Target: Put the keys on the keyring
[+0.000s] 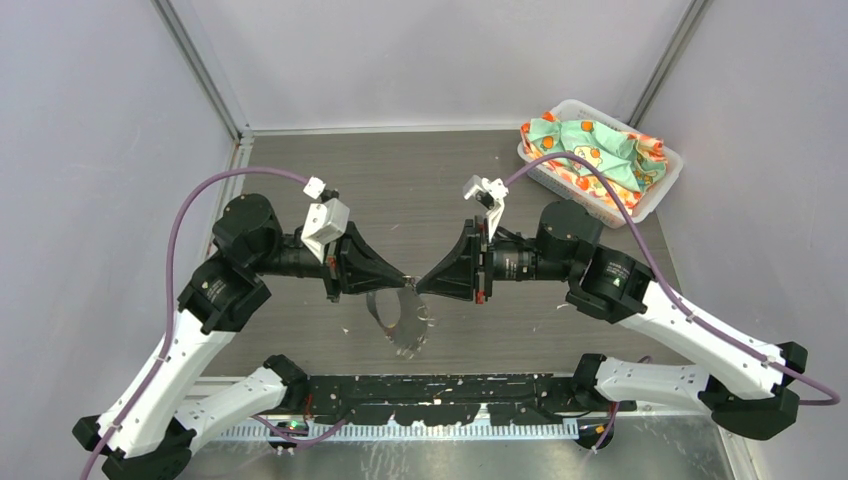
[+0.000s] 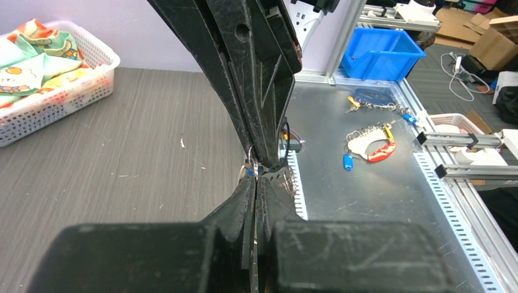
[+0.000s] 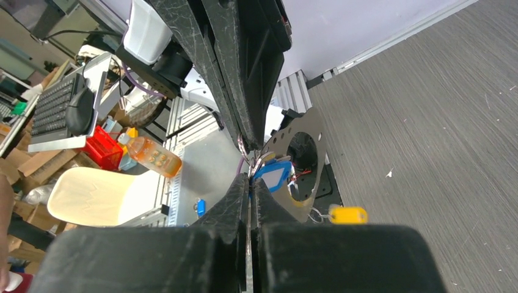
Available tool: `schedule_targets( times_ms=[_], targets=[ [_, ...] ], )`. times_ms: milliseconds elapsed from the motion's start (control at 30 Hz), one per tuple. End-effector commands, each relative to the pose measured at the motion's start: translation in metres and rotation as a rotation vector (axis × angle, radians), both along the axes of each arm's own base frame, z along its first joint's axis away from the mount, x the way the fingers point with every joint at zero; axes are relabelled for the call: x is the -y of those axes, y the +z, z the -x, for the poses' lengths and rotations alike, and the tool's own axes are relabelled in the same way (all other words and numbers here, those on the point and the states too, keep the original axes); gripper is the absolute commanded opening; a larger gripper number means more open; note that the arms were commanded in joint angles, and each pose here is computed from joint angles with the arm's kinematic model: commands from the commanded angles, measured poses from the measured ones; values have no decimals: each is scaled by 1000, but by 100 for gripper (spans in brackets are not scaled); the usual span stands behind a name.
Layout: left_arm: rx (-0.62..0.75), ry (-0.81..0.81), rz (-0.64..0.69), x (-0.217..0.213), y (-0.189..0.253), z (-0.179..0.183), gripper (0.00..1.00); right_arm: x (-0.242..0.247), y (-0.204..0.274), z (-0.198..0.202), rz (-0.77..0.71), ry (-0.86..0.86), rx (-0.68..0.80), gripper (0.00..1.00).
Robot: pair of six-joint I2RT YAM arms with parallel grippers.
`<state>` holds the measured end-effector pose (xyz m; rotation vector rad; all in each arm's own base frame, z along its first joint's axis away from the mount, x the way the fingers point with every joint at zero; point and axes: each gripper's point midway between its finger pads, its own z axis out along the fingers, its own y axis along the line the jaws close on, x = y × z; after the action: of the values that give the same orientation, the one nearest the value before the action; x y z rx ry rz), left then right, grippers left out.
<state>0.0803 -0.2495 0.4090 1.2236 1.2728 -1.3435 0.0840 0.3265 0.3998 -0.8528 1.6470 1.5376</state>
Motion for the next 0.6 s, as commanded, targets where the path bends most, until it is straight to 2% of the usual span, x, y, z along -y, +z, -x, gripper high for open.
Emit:
schedule_targets(
  times_ms=[0,233,567],
  targets=[
    [78,10,36,-2,10,0,0,8,26,3,-76,-9,29,1],
    [91,-16,46,-1,14,3,0,3,9,3,2,16,-40,1],
    [110,-41,56,-2,18,8,0,-1,-16,-12,121,48,-211,1]
  ],
)
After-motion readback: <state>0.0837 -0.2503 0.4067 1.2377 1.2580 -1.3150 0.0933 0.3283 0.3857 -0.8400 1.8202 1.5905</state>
